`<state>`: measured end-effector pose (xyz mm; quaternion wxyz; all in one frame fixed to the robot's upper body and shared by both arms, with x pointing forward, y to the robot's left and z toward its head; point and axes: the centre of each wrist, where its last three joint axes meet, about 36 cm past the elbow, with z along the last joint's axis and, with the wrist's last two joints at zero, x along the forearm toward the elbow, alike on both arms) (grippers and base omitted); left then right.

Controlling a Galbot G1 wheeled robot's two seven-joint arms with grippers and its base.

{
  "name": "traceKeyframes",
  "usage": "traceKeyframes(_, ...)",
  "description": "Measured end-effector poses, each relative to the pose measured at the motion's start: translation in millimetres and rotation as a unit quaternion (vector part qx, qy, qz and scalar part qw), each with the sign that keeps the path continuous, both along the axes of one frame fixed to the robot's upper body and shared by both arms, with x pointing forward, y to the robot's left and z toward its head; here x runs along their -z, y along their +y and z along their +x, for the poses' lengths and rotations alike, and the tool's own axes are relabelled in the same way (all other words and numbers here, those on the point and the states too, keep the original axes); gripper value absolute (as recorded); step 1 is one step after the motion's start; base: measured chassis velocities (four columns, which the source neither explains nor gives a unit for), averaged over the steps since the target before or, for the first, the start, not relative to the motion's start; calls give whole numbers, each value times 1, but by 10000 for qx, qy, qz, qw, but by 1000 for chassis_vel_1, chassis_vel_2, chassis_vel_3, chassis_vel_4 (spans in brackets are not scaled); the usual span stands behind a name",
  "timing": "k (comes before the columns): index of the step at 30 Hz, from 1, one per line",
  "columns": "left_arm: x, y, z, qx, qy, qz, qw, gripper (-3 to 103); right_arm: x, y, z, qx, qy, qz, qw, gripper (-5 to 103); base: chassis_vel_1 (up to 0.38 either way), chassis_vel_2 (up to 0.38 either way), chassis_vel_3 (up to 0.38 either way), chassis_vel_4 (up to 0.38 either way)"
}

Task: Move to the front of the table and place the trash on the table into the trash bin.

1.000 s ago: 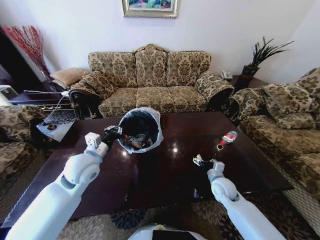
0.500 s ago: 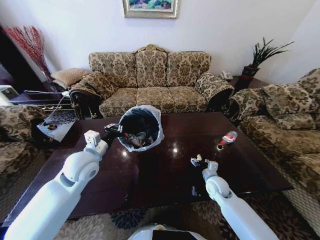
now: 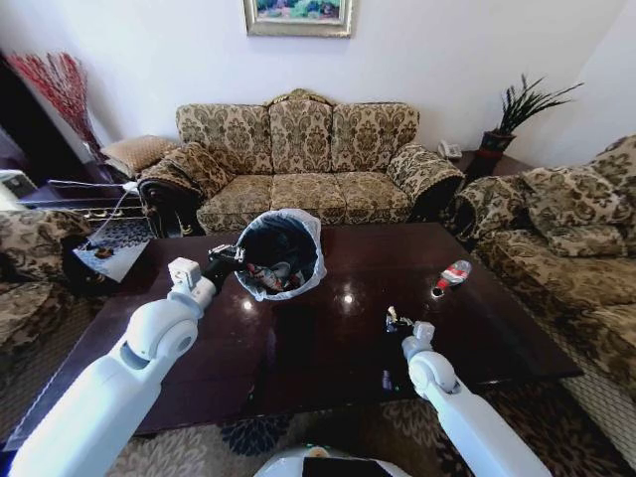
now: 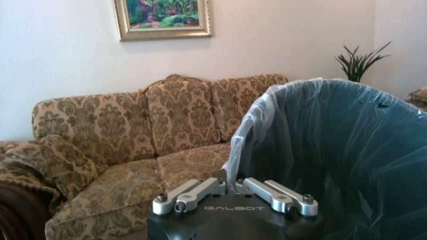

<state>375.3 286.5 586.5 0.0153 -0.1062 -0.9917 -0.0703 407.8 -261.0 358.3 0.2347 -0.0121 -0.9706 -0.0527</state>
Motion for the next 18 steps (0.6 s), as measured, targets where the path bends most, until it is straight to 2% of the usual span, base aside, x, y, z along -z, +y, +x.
traceKeyframes(3, -1, 0, 1, 9, -17, -2, 10000, 2, -17, 0, 5, -12, -266, 4, 9996, 1, 0, 0, 0, 0)
traceKeyframes(5, -1, -1, 1, 24, -19, -4, 10000, 2, -44, -1, 14, -76, -710, 1, 9974, 1, 0, 0, 0, 0)
traceKeyframes(7, 1, -1, 2, 34, 10, -5, 10000, 2, -95, 1, 24, -347, -1401, 54, 9895, 0, 0, 0, 0, 0)
traceKeyframes(8, 1, -1, 2, 34, 10, -5, 10000, 2, -95, 1, 24, -347, -1401, 54, 9895, 0, 0, 0, 0, 0)
traceKeyframes(10, 5, -2, 1, 64, 67, 7, 10000, 2, -157, 8, 31, -859, -2030, 242, 9751, 0, 0, 0, 0, 0)
traceKeyframes(11, 5, -2, 1, 64, 67, 7, 10000, 2, -157, 8, 31, -859, -2030, 242, 9751, 0, 0, 0, 0, 0)
traceKeyframes(13, 10, -4, 3, 112, 130, -4, 9999, 2, -215, 15, 34, -1432, -2511, 503, 9560, 0, 0, 0, 0, 0)
traceKeyframes(14, 13, -5, 5, 115, 150, -20, 9998, 2, -238, 21, 33, -1777, -2626, 662, 9461, 0, 0, 0, 0, 0)
traceKeyframes(15, 13, -5, 5, 115, 150, -20, 9998, 2, -238, 21, 33, -1777, -2626, 662, 9461, 0, 0, 0, 0, 0)
traceKeyframes(17, 14, -6, 12, 121, 155, -42, 9998, 2, -267, 31, 23, -2624, -2676, 987, 9218, 0, 0, 0, 0, 0)
traceKeyframes(18, 14, -6, 12, 121, 155, -42, 9998, 2, -267, 31, 23, -2624, -2676, 987, 9218, 0, 0, 0, 0, 0)
